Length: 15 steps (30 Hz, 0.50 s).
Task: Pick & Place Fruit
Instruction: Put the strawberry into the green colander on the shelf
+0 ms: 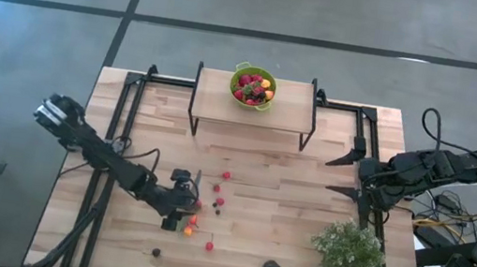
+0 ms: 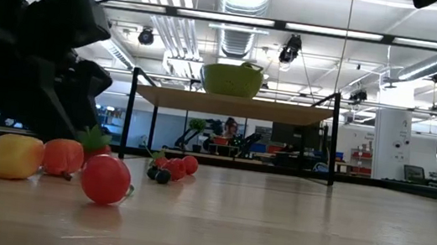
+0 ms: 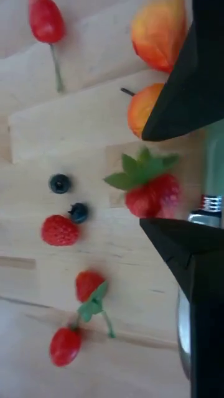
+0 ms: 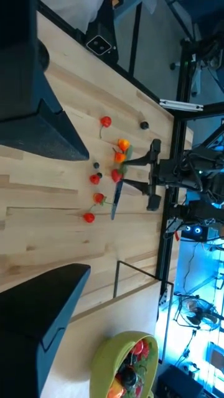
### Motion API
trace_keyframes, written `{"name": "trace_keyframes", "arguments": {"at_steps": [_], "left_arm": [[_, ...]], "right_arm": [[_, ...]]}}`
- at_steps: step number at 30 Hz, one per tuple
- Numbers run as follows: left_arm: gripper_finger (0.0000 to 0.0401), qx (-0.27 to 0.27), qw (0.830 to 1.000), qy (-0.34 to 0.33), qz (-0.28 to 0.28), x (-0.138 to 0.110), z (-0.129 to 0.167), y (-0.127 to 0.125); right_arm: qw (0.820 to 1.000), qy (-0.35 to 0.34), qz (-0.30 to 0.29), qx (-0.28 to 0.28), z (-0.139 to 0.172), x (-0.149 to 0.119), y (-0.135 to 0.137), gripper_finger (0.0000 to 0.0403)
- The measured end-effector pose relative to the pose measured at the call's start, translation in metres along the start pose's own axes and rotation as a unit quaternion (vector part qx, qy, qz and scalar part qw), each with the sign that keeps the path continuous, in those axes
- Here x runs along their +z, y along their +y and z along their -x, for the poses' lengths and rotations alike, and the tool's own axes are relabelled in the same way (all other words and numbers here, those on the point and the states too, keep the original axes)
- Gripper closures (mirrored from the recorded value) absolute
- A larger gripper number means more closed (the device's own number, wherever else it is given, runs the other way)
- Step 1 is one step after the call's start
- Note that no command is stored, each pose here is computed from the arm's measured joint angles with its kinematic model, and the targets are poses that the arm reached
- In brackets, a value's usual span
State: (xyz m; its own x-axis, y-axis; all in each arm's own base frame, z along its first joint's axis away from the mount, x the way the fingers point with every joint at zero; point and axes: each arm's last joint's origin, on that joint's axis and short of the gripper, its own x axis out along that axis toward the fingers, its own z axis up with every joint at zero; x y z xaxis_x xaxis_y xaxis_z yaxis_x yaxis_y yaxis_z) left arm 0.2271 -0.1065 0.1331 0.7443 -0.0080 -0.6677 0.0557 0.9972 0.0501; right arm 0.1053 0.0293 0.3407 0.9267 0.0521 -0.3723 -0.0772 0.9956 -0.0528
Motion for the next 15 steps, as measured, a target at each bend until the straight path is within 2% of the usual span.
{"name": "trace_keyframes", "arguments": {"at_steps": [15], "left_arm": [[0.0341, -0.002, 1.0, -0.01, 0.02, 0.0059, 0.003, -0.0005]], "right_arm": [[1.0, 0.001, 0.0, 0.0, -0.0003, 0.0, 0.0001, 0.0168]]}}
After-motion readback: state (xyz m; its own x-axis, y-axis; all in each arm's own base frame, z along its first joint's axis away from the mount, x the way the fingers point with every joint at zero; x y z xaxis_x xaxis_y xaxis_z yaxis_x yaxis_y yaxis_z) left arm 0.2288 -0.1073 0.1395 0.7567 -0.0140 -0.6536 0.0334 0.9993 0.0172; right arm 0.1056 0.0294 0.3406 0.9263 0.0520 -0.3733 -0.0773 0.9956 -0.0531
